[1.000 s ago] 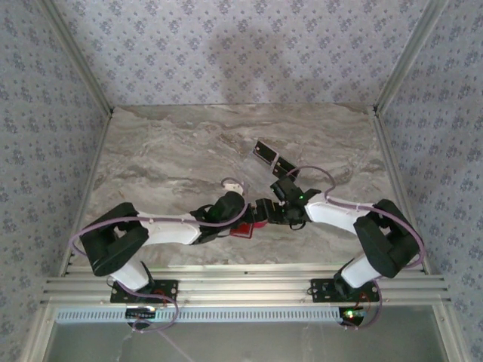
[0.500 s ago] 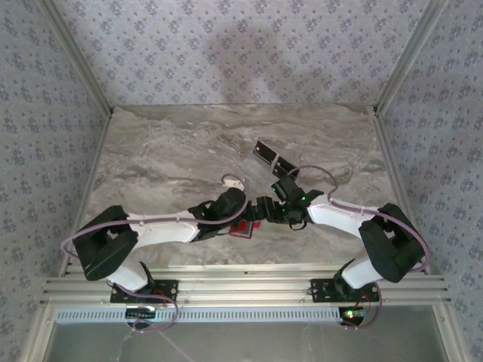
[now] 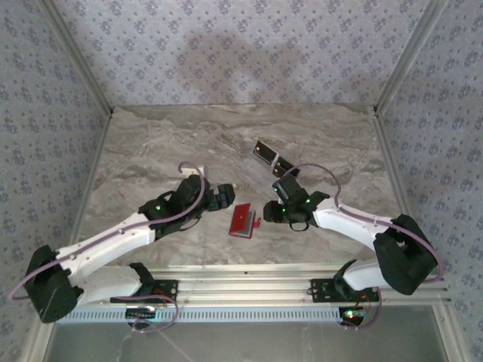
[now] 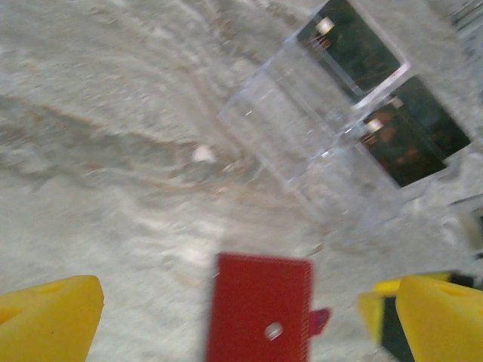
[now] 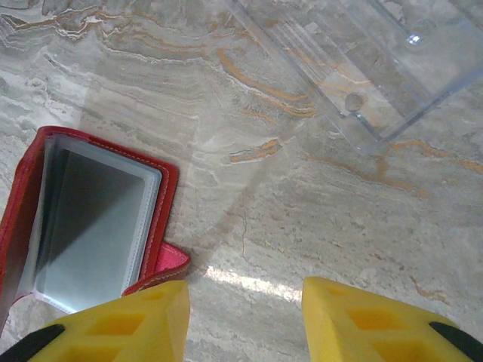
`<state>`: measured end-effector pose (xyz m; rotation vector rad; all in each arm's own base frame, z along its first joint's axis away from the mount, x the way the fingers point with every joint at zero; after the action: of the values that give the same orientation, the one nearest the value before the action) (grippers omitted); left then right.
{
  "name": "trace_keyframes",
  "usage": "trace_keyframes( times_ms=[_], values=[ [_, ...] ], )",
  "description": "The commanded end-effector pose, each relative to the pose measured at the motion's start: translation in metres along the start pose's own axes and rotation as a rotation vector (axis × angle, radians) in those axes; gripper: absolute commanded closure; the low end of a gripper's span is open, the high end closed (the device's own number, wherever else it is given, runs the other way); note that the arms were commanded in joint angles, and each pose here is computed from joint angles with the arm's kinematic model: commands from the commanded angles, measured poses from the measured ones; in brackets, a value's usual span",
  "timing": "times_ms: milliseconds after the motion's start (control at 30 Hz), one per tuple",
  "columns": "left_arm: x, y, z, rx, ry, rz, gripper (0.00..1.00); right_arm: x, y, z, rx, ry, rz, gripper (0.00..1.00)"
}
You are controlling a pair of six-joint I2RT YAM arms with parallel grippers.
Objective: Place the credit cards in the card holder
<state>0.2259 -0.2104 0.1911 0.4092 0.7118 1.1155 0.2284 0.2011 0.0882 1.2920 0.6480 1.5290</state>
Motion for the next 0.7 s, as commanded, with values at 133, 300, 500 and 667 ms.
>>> trace_keyframes(
  times_ms=[133,300,500,667],
  values=[
    [0.024,0.001,-0.069,0.254,-0.122,-0.012,0.00,0.004,0.013,0.004,-0.005,-0.021,0.008,0.53],
    [0.019,-0.010,-0.080,0.254,-0.087,-0.058,0.00,0.005,0.011,0.003,0.004,-0.032,0.020,0.53],
    [0.005,-0.023,-0.082,0.264,-0.105,-0.075,0.00,0.007,0.008,0.001,0.018,-0.032,0.027,0.53],
    [-0.003,-0.034,-0.087,0.286,-0.137,-0.061,0.00,0.009,0.007,0.001,0.020,-0.031,0.035,0.53]
  ],
)
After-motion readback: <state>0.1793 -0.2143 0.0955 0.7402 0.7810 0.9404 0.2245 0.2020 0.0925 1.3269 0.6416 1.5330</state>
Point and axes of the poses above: each hand's point on the last joint's axis, 136 mm out from that joint toward the fingers, its own y axis back along the fingers, its own x axis along the line the jaws close on, z = x × y, the point moved 3 cm from there along y, back along the fingers, and after that the axes turned 12 degrees about -y, right-handed, at the moved point
